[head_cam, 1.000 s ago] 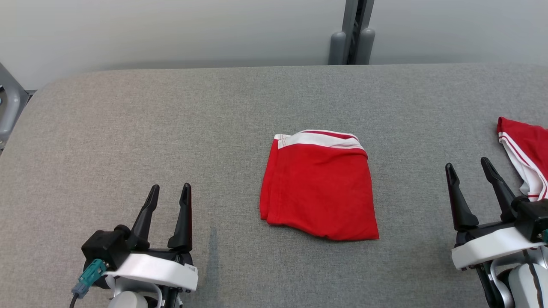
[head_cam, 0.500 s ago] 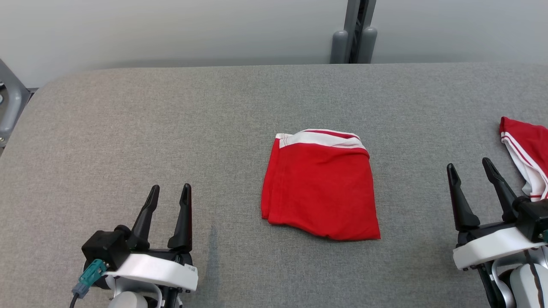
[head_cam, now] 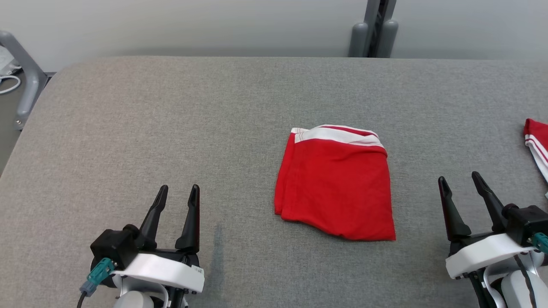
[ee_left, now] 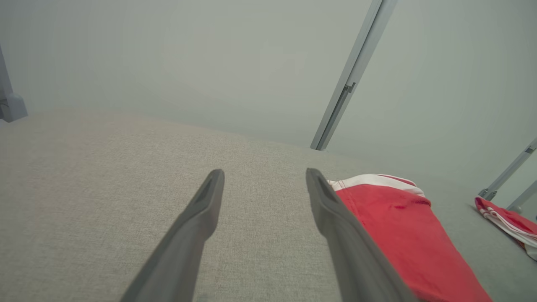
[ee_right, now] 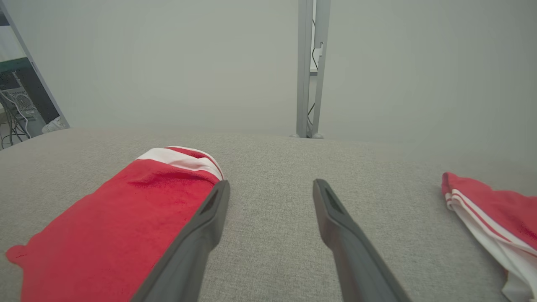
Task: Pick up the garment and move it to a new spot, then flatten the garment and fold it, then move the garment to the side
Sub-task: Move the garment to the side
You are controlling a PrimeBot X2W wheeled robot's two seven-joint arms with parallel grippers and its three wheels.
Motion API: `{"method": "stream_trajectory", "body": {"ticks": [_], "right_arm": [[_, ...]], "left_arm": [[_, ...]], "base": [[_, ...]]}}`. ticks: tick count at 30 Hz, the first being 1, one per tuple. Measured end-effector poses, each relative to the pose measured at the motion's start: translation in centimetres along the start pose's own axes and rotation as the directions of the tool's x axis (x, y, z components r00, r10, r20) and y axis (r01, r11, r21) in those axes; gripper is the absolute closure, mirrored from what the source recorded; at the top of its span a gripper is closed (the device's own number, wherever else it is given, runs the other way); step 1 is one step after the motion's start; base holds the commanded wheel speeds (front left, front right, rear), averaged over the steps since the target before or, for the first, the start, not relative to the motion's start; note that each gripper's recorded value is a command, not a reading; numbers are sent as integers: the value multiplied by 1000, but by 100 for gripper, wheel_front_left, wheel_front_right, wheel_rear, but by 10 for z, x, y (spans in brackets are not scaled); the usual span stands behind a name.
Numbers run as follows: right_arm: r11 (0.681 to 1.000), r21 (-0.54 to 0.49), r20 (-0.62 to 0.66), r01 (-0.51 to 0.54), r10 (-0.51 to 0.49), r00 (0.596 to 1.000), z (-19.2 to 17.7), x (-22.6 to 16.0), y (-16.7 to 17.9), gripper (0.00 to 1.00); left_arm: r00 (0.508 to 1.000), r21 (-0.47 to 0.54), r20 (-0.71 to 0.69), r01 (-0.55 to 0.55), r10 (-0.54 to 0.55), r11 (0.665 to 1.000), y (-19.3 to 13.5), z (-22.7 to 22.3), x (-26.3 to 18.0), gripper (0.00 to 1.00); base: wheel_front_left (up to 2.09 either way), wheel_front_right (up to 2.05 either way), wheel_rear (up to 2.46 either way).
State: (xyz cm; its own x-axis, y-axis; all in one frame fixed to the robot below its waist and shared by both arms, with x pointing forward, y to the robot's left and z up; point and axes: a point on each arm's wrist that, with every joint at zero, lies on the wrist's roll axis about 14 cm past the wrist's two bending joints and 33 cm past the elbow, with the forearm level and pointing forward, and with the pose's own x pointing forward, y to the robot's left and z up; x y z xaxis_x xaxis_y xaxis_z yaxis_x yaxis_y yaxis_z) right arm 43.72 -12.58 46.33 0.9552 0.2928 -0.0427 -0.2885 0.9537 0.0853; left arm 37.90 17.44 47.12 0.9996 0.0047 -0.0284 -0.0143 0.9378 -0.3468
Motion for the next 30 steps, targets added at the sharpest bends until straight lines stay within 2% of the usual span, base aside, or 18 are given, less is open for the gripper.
{"method": "stream_trajectory", "body": {"ticks": [8, 11, 22, 30], "right_arm": [[988, 132, -117, -81, 97, 988, -31, 18, 32, 0], [965, 245, -142, -93, 130, 981, -39, 23, 47, 0], [936, 335, -276, -111, 210, 938, -76, 29, 67, 0], [917, 383, -319, -117, 250, 914, -85, 30, 80, 0]], "left_arm": [[999, 6, -17, -41, 41, 999, 13, -5, -5, 0], [999, 11, -21, -48, 48, 999, 15, -5, -6, 0], [995, 11, -10, -98, 98, 995, 26, -1, -15, 0], [993, 14, -3, -120, 120, 993, 31, 2, -21, 0]], "base": [[0, 0, 0], [0, 0, 0], [0, 0, 0], [0, 0, 0]]}}
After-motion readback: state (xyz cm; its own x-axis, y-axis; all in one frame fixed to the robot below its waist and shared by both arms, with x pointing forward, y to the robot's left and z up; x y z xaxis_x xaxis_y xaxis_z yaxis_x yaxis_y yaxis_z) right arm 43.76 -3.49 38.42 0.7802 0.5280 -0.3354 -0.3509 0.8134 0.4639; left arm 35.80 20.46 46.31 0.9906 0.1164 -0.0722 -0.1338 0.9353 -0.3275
